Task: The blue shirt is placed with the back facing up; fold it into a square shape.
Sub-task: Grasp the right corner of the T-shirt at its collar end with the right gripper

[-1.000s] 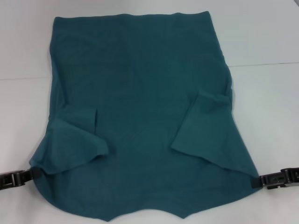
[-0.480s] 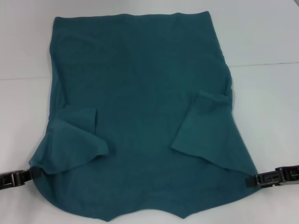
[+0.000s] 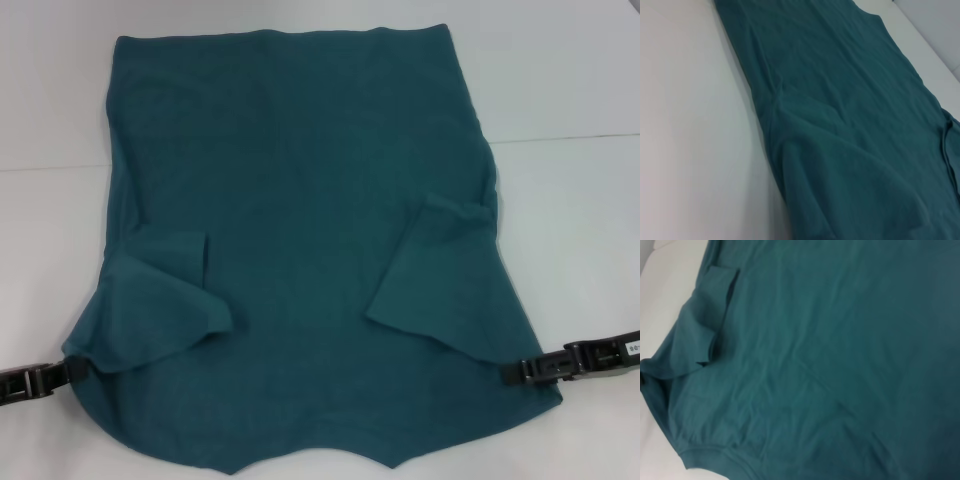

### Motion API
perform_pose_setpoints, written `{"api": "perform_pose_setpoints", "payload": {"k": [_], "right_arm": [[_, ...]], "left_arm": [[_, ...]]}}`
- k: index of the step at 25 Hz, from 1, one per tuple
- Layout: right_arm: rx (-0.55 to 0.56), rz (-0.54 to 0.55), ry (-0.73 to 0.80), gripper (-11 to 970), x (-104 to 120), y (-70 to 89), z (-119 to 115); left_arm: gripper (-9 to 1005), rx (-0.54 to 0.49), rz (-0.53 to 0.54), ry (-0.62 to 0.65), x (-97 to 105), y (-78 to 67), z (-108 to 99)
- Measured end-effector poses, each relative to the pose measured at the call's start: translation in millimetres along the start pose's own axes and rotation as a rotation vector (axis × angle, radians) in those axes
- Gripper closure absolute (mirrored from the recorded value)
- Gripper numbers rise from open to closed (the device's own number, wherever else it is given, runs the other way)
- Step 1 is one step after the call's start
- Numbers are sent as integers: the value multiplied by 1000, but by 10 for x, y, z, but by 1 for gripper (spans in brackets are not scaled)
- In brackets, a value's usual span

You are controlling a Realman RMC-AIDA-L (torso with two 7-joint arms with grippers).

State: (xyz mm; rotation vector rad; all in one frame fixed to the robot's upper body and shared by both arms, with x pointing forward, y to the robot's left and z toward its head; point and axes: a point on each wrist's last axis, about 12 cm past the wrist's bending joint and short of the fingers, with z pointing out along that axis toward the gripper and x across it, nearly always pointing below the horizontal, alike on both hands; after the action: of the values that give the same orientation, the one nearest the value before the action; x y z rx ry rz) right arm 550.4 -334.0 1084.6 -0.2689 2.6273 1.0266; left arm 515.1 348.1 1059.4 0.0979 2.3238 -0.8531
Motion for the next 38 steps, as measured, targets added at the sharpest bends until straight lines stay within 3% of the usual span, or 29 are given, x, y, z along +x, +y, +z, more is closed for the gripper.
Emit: {"api": "perform_pose_setpoints", "payload": {"k": [13,25,38], "right_arm": [[55,-19,-163,124,-198,-34,-189],[167,-41,-159,123,-248,-86,-55],[172,-52,-147,122,-216,-60,86]], "left_arm": [[981,2,6,-4,-17,-2,-1],[981,6,9,-6,-24,-11,6],[981,5,9,-12,-37,-12,10]]}}
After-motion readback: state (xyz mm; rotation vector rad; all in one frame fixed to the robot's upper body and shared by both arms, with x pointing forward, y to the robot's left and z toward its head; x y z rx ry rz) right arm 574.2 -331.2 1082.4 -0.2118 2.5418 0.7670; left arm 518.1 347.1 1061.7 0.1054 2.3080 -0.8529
